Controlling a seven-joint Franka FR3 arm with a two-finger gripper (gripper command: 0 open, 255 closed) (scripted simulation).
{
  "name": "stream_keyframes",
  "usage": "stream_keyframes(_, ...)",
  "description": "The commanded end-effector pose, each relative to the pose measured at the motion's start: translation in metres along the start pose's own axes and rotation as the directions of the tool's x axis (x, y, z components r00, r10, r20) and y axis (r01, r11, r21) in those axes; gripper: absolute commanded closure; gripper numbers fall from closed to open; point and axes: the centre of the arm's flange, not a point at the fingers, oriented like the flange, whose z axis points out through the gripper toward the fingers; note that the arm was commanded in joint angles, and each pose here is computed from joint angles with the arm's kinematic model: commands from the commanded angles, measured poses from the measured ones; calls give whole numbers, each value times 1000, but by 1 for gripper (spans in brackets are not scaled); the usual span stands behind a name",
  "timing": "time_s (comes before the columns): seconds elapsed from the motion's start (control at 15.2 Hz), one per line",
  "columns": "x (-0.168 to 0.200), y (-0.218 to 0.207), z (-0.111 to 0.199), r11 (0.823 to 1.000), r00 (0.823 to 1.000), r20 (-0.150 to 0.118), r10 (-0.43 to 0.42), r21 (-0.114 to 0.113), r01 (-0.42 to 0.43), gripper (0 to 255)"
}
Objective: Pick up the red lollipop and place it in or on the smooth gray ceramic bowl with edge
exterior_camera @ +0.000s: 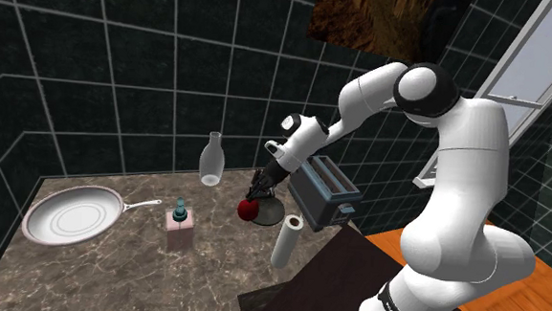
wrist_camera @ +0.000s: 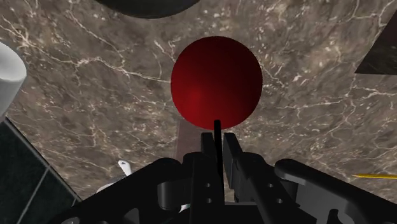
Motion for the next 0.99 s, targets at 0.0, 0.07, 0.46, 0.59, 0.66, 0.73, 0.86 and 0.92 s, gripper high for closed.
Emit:
stream_keyframes(0.0, -17, 19, -13, 1000, 1000, 0, -1, 1, 1, 255)
stream_keyframes(0.07, -25, 28, -19, 1000, 1000, 0, -1, 1, 1, 255)
stream_keyframes(0.46, -67, 74, -50, 1000, 1000, 0, -1, 1, 1, 255)
stream_keyframes(0.59, -73, 73, -41, 1000, 1000, 0, -1, 1, 1, 255)
stream_keyframes(0.66, -75, 73, -36, 1000, 1000, 0, -1, 1, 1, 255)
stream_keyframes(0.73, -78, 73, -32, 1000, 1000, 0, -1, 1, 1, 255)
stream_keyframes(0.86, -84, 73, -23, 1000, 1000, 0, -1, 1, 1, 255)
stream_keyframes(0.92, -86, 72, -18, 1000, 1000, 0, -1, 1, 1, 255)
